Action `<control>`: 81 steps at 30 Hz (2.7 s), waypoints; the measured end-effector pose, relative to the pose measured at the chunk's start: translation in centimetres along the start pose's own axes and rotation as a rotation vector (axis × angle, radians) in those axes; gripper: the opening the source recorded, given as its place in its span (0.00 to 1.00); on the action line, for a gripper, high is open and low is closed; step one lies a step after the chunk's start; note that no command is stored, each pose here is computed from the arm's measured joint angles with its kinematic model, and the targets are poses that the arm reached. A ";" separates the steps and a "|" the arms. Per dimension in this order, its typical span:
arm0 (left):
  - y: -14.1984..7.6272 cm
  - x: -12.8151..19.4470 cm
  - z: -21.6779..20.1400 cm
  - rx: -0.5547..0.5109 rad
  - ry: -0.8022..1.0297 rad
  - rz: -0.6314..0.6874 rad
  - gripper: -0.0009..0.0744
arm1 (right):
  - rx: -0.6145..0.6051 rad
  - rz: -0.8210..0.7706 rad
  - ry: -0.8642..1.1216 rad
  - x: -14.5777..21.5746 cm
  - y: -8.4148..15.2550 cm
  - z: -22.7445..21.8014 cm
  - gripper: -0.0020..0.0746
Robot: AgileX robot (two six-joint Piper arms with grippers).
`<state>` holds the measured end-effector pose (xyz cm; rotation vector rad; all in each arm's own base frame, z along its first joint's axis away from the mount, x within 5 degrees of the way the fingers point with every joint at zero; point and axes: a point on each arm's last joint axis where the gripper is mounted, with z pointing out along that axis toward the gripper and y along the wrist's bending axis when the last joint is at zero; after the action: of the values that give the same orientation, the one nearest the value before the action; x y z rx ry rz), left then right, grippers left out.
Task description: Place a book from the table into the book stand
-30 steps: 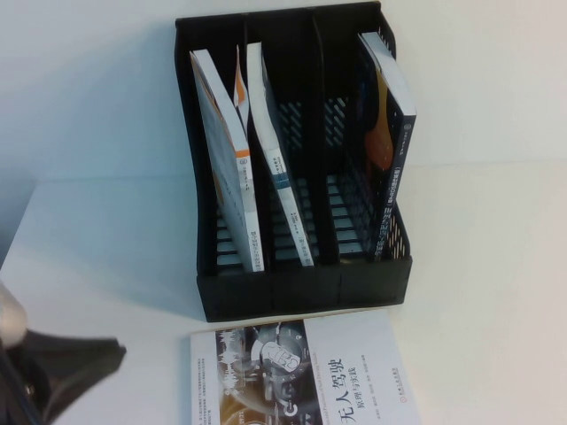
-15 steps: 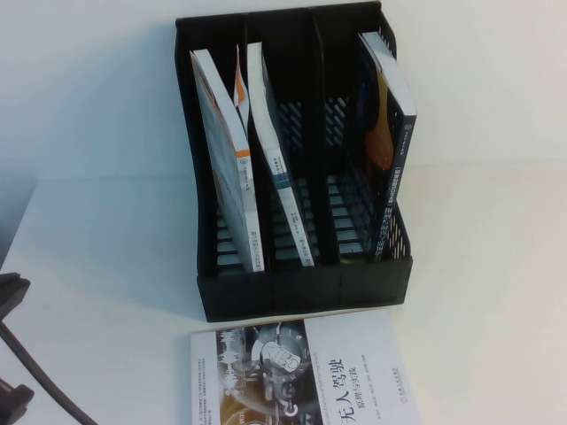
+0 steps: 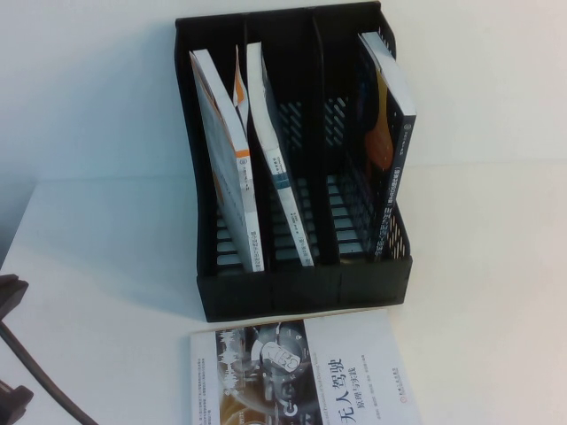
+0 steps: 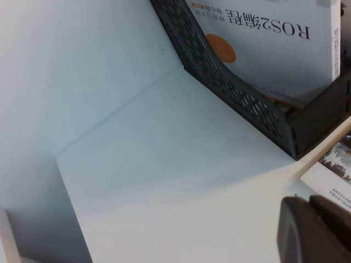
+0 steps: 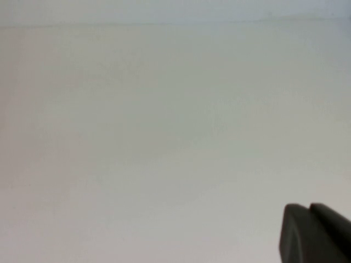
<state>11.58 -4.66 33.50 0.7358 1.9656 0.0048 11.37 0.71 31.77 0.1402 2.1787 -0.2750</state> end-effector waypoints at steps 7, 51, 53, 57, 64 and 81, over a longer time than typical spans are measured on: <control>0.0 0.0 0.0 0.000 0.000 0.000 0.01 | -0.008 0.009 0.011 0.2 0.0 0.0 0.02; -4.4 15.9 1.2 -0.303 -0.267 -0.368 0.01 | -0.009 0.014 0.012 0.2 0.0 0.0 0.02; -4.6 16.3 1.5 -0.290 -0.267 -0.400 0.01 | -0.009 0.014 0.012 0.2 0.0 0.0 0.02; -5.1 17.0 1.9 -0.244 -0.197 -0.436 0.01 | -0.009 0.014 0.012 0.2 0.0 0.0 0.02; -5.2 17.0 1.9 -0.231 -0.187 -0.454 0.01 | -0.009 0.014 0.012 0.2 0.0 0.0 0.02; -5.1 17.1 1.9 -0.251 -0.177 -0.426 0.01 | -0.010 0.015 0.014 0.3 0.0 0.0 0.02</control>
<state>5.15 -0.89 17.15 0.1420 1.8723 -0.0674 11.23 0.74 31.56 0.1532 2.1917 -0.2549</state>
